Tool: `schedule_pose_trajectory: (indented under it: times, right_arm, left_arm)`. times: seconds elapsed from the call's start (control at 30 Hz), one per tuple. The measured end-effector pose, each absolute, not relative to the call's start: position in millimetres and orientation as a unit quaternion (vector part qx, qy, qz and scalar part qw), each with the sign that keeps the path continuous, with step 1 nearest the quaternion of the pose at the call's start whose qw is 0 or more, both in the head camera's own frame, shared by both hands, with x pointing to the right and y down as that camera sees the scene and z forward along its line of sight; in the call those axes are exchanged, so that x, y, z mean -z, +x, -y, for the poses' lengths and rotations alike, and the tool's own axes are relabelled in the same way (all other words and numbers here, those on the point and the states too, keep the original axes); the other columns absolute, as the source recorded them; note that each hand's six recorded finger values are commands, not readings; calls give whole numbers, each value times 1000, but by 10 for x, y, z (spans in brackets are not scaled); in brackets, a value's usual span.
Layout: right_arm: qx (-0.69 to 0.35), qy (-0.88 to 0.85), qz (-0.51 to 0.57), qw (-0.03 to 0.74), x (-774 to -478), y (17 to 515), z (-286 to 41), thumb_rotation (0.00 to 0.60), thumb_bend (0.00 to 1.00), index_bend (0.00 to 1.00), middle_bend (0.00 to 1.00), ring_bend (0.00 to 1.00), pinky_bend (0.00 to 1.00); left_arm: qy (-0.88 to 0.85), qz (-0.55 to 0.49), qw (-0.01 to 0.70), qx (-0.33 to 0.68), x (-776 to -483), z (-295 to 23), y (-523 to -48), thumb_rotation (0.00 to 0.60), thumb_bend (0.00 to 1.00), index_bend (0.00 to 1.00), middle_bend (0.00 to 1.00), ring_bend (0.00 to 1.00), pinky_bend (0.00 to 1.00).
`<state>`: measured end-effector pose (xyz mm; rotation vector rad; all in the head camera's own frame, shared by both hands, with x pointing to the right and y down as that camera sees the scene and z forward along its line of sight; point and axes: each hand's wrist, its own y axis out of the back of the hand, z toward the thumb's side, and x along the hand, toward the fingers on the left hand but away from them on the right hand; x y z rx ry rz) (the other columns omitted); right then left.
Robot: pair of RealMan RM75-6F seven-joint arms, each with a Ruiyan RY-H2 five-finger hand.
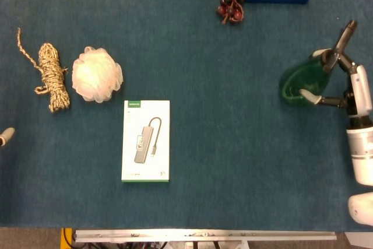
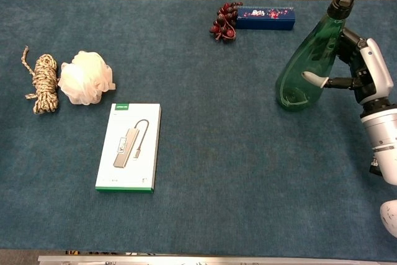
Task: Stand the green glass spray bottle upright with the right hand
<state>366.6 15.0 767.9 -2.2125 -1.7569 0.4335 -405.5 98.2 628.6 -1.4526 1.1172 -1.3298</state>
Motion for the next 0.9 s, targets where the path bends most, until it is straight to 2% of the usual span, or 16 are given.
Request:
schedule_pose_trajectory:
  times: [0.07,0.27,0.37,0.6,0.9]
  right_arm:
    - [-157,-769,602,150,-7676,3675,-156,600,0,434,409,300,594]
    - [-179,-774,582,171,-7679,3700,-167,600,0,192,218,121,365]
    - [-186,-774,576,184,-7659,3699,-139,600,0,128,151,69,300]
    - [-191,-776,566,204,-7582,3695,-114,600,0,62,97,27,242]
    - [-187,-780,554,222,-7466,3708,-216,600,0,62,96,26,242]
  left_arm:
    - [-582,-447,424,530,-6286,-983,-4052,600,0,0,0,0,0]
    - [-587,-447,424,526,-6285,-982,-4043,600,0,0,0,0,0]
    - [-589,-447,424,524,-6285,-983,-4039,600,0,0,0,0,0]
    - [-593,-447,424,519,-6283,-981,-4030,600,0,0,0,0,0]
    - [-594,-447,424,517,-6284,-984,-4028,600,0,0,0,0,0]
